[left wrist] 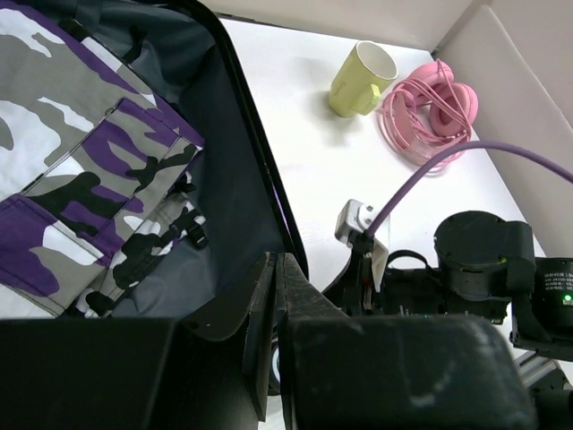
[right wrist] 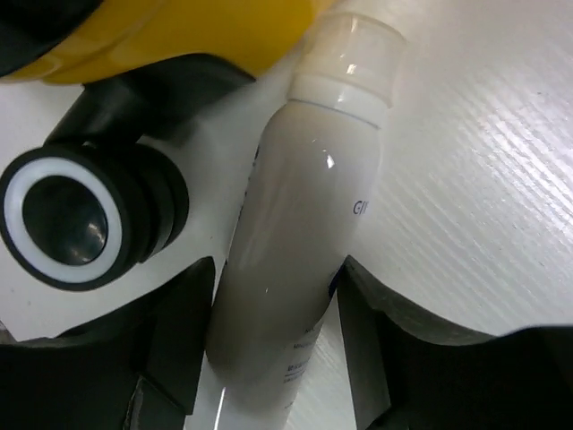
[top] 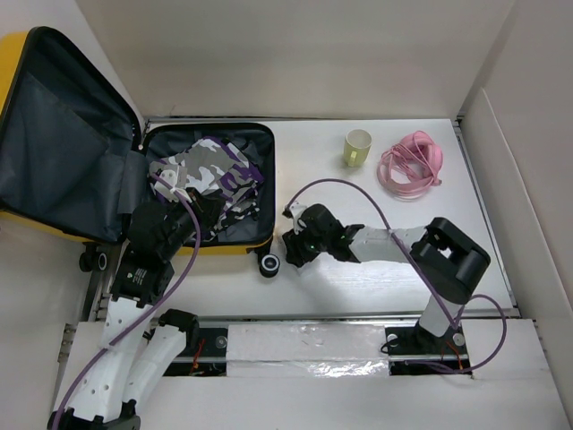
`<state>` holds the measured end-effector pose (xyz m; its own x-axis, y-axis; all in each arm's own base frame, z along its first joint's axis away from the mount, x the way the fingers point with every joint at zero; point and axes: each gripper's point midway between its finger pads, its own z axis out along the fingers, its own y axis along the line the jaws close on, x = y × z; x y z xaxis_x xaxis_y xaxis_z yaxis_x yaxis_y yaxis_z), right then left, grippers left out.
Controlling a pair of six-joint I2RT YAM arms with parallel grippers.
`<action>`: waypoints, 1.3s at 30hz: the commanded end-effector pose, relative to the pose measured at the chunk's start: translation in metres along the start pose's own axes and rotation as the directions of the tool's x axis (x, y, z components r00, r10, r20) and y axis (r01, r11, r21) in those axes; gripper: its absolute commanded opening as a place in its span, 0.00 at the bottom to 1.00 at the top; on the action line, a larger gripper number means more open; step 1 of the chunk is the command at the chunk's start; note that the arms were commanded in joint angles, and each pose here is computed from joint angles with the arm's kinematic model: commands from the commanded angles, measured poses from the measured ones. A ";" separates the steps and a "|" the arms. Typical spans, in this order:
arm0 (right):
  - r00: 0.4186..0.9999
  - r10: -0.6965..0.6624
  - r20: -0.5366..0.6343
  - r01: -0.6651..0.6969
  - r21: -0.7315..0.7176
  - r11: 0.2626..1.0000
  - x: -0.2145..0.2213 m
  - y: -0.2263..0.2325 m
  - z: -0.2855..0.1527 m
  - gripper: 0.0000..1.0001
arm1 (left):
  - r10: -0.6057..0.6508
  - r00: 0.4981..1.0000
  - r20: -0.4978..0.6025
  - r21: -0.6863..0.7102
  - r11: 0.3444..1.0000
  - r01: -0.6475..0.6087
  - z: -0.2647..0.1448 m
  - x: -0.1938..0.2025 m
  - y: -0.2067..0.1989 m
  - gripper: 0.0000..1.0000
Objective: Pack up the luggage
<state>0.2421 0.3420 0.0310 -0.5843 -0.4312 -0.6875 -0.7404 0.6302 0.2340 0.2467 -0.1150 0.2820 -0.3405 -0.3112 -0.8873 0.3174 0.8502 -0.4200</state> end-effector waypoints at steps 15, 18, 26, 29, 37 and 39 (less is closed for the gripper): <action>0.888 -0.094 0.450 0.039 0.129 0.991 -0.175 -0.003 -0.128 0.18 | 0.022 0.995 0.098 -0.011 1.000 -0.021 -0.010 -0.028 -0.004 0.03; 0.833 -0.096 0.545 0.099 0.025 0.995 -0.227 0.029 -0.126 0.17 | 0.017 0.993 0.121 -0.044 0.999 -0.012 -0.014 -0.033 0.000 0.02; 0.783 0.008 0.622 0.113 -0.155 0.982 -0.323 0.049 -0.080 0.93 | 0.017 0.989 0.147 -0.069 0.998 -0.006 -0.020 -0.038 0.003 0.02; 0.762 0.033 0.646 0.003 -0.054 0.999 -0.310 -0.018 -0.100 0.88 | 0.019 0.988 0.156 -0.072 0.997 -0.008 -0.023 -0.040 0.003 0.03; 0.779 -0.031 0.626 -0.383 0.514 0.767 -0.237 -0.226 -0.171 0.16 | 0.024 0.989 0.148 -0.041 0.999 -0.018 -0.023 -0.038 -0.004 0.04; 0.800 -0.049 0.598 -0.398 0.591 0.702 -0.224 -0.259 -0.182 0.46 | 0.024 0.989 0.148 -0.040 0.999 -0.018 -0.023 -0.038 -0.005 0.05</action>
<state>0.4922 0.2006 0.2455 -0.2794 0.0740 -0.9573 -0.2542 0.9558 0.1481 0.2415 -0.0971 0.2927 -0.2658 -0.3353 -0.9038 0.2518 0.8809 -0.4008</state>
